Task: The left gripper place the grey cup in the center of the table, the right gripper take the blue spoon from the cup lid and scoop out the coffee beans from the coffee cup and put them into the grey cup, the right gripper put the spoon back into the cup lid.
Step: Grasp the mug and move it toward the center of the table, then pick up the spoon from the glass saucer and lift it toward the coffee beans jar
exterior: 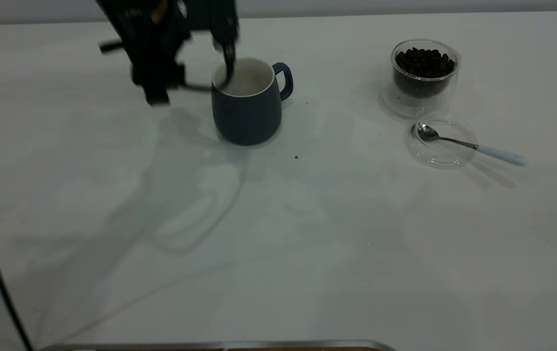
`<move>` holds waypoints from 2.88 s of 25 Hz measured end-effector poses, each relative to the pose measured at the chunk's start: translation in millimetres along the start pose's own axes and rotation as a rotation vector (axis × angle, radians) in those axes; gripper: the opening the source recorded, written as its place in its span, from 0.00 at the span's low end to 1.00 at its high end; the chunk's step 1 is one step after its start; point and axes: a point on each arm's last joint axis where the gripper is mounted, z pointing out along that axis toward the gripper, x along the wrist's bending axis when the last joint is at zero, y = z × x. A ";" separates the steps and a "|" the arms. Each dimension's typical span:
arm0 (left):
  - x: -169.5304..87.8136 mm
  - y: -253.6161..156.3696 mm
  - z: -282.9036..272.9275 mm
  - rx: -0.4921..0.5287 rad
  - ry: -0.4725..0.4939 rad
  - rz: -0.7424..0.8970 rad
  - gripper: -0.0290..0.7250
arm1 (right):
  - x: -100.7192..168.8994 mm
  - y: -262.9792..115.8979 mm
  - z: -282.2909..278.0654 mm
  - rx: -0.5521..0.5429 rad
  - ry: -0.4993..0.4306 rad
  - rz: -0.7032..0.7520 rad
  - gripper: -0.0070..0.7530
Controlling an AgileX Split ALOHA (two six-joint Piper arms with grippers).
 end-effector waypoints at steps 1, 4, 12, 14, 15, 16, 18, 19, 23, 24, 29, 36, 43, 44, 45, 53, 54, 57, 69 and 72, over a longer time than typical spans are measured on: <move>5.6 -4.0 -8.6 0.037 0.013 -0.044 0.77 | 0.0 0.0 0.0 0.000 0.000 0.000 0.67; 20.5 -17.0 -35.5 0.146 0.058 -0.190 0.77 | 0.0 0.0 0.0 0.000 0.000 0.000 0.67; 55.9 -58.8 -140.0 0.347 0.216 -0.580 0.77 | 0.0 0.0 0.0 0.000 0.000 0.000 0.67; 59.0 -71.7 -171.2 0.383 0.232 -0.660 0.77 | 0.0 0.0 0.0 0.000 0.000 0.000 0.67; 59.2 -79.0 -188.7 0.400 0.232 -0.704 0.77 | 0.0 0.0 0.0 0.000 0.000 0.000 0.67; 58.5 -86.4 -206.5 0.409 0.228 -0.747 0.77 | 0.0 0.0 0.0 0.000 0.000 0.000 0.67; 55.1 -99.7 -239.5 0.401 0.212 -0.826 0.77 | 0.0 0.0 0.0 0.000 0.000 0.000 0.67; 52.9 -105.4 -257.0 0.363 0.198 -0.870 0.77 | 0.0 0.0 0.0 0.000 0.000 0.000 0.67; 38.7 -124.0 -318.5 0.152 0.124 -0.985 0.77 | 0.0 0.0 0.0 0.000 0.000 0.000 0.67; 33.2 -129.2 -332.9 0.097 0.103 -0.996 0.77 | 0.0 0.0 0.0 0.000 0.000 0.000 0.67; -6.0 -154.5 -381.6 -0.126 -0.003 -0.991 0.77 | 0.0 0.0 0.0 0.000 0.000 0.000 0.67; -85.8 -173.7 -376.0 -0.249 -0.255 -0.954 0.77 | 0.0 0.0 0.0 0.000 0.000 0.000 0.67; -153.5 -192.0 -333.8 -0.186 -0.379 -0.950 0.77 | 0.0 0.0 0.0 0.000 0.000 0.000 0.67; -160.5 -194.2 -329.0 -0.178 -0.388 -0.949 0.77 | 0.0 0.0 0.0 0.000 0.000 0.000 0.67; -165.6 -196.1 -326.0 -0.179 -0.390 -0.947 0.77 | 0.0 0.0 0.0 0.000 0.000 0.000 0.67; -181.7 -204.4 -316.4 -0.226 -0.345 -0.948 0.77 | 0.0 0.0 0.0 0.000 0.000 0.000 0.67; -182.0 -204.8 -316.9 -0.232 -0.342 -0.949 0.77 | 0.0 0.0 0.0 0.000 0.000 0.000 0.67; -183.3 -206.4 -318.8 -0.252 -0.331 -0.952 0.77 | 0.0 0.0 0.0 0.000 0.000 0.000 0.67; -188.2 -218.5 -325.8 -0.267 -0.183 -1.162 0.77 | 0.0 0.0 0.0 0.000 0.000 0.000 0.67; -192.1 -223.3 -329.4 -0.252 -0.082 -1.291 0.77 | 0.0 0.0 0.0 0.000 0.000 0.000 0.67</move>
